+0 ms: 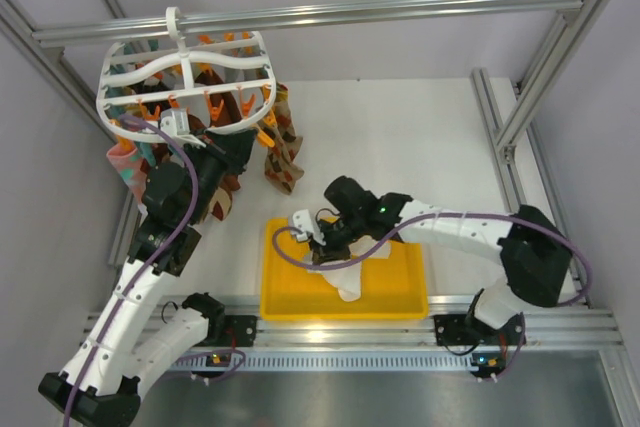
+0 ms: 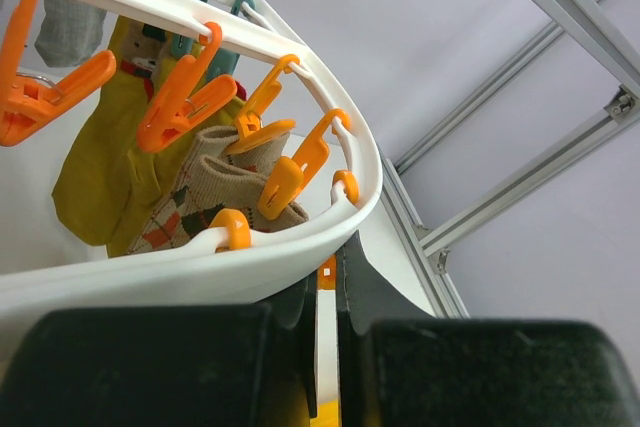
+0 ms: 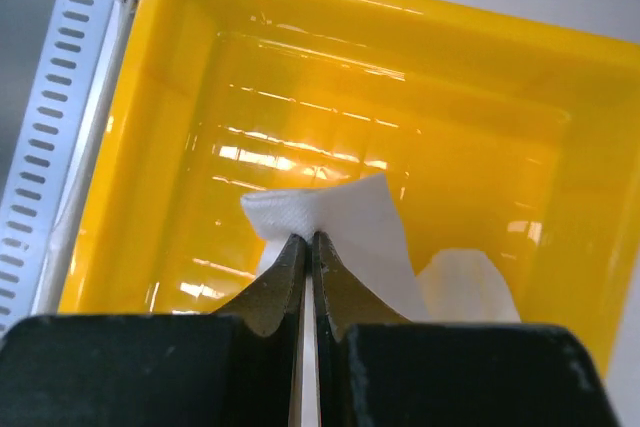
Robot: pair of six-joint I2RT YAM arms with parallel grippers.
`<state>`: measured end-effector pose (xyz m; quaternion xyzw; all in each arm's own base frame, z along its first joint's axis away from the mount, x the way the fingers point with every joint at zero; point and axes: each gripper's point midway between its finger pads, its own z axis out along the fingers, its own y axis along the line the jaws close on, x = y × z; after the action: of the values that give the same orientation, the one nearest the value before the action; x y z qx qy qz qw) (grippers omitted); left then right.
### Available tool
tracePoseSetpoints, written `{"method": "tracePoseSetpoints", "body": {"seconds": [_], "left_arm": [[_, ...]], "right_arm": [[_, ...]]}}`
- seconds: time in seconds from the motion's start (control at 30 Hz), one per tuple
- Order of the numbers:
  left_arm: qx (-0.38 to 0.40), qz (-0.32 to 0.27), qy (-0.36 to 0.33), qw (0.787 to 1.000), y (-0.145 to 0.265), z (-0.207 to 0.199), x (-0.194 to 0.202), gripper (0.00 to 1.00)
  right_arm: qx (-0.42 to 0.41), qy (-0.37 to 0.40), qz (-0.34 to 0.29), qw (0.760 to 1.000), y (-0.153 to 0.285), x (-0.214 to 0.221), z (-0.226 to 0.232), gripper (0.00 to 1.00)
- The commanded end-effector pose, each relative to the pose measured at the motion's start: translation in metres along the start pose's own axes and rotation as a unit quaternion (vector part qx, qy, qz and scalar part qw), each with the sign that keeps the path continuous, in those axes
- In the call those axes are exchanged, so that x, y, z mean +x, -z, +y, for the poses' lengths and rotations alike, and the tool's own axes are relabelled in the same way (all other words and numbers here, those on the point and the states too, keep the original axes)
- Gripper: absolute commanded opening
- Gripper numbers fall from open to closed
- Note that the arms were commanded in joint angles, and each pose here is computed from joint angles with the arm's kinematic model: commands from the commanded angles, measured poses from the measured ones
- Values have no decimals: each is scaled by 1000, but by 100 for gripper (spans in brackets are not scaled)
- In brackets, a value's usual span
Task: Clip the socks to the hanger
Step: Place the sock in the bin, then pick up the sock from the bin.
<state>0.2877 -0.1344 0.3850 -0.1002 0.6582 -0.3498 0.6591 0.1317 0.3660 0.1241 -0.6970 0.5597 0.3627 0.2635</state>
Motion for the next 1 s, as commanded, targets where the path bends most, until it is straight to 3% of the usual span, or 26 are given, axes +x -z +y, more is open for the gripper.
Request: {"method": "tracePoseSetpoints", "body": {"seconds": [0.0,0.07,0.17,0.2,0.3,0.57,0.7,0.97], "left_arm": [[-53,-9,-14,998,-6,27,0,0],[-52,-9,-15,998,-6,26,0,0],[-53,-8,-16,998,-6,27,1,0],[-53,-7,-16,998,-6,27,1,0],[-52,-7,-14,999,-5,26,1,0],[-54,-8,-12,998,-4,29,4,0],[-54,-7,-12,998,-3,29,3,0],[-55,-7,-13,998,-4,29,3,0]], "right_arm": [[10,84,-19,996,-34,-32,-13,0],[3,99,-17,995,-55,-36,-11,0],[-3,106,2,994,-71,-34,-9,26],[1,104,7,995,-71,-32,-10,47],[22,114,25,993,-66,-22,-15,60],[20,62,55,996,-71,-21,-18,52],[-4,100,60,993,-74,-8,-7,55],[-3,96,114,989,-95,29,-17,58]]}}
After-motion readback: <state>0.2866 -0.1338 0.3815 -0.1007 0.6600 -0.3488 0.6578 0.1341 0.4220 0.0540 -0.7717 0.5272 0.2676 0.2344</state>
